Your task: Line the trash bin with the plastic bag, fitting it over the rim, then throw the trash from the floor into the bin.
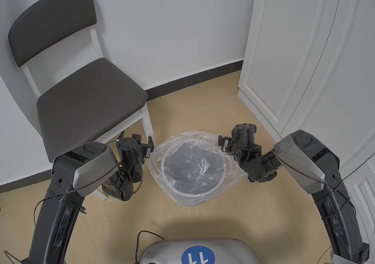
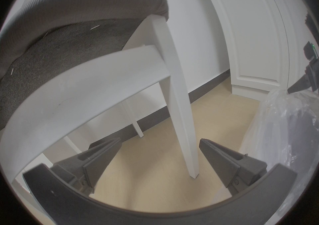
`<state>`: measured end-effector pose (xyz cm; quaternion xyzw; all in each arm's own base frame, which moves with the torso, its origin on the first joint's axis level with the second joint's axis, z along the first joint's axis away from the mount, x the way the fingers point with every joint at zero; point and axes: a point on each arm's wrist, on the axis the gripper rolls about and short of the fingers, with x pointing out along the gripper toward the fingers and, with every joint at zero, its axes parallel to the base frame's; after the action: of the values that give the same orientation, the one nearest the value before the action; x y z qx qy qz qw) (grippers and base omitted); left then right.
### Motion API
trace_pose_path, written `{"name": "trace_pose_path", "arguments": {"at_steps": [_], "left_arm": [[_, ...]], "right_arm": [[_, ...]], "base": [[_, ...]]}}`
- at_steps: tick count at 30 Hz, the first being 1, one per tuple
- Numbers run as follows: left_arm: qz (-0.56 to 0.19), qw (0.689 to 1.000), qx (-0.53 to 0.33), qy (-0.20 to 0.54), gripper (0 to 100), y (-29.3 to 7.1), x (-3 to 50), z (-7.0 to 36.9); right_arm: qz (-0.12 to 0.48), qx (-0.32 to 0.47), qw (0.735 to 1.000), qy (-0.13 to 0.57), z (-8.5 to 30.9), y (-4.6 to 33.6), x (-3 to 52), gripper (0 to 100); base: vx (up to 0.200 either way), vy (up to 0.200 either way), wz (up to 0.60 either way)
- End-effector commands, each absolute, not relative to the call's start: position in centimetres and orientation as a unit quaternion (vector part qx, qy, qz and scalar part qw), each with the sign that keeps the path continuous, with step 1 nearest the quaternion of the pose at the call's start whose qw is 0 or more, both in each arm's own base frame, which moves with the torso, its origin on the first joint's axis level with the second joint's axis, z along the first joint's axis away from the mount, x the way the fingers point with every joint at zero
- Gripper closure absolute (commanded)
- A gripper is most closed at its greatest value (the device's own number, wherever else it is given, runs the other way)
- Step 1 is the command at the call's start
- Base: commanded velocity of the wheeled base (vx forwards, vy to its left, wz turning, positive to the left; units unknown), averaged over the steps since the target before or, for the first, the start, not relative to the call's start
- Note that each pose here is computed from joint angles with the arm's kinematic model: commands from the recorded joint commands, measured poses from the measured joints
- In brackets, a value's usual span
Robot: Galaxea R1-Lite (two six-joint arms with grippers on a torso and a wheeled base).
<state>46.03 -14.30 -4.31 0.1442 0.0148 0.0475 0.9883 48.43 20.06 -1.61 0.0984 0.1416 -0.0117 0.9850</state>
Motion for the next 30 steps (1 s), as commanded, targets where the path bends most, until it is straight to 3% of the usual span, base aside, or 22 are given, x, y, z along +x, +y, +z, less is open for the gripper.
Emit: {"name": "trace_pose_path", "arguments": {"at_steps": [1, 12, 30], "left_arm": [[0.049, 0.989, 0.142, 0.012, 0, -14.2, 46.0, -4.2], [0.01, 0.991, 0.137, 0.003, 0, -16.4, 41.2, 0.3], [-0.016, 0.978, 0.188, 0.085, 0, -15.5, 40.0, -4.7]], "right_arm": [[-0.013, 0.098, 0.985, 0.144, -2.0, 20.1, 48.4, 0], [-0.007, 0.097, 0.985, 0.143, -0.1, 20.3, 47.4, 0], [-0.008, 0.089, 0.984, 0.152, -0.7, 20.1, 47.3, 0]], "base": [[0.0, 0.0, 0.0], [0.0, 0.0, 0.0], [0.0, 0.0, 0.0]]}}
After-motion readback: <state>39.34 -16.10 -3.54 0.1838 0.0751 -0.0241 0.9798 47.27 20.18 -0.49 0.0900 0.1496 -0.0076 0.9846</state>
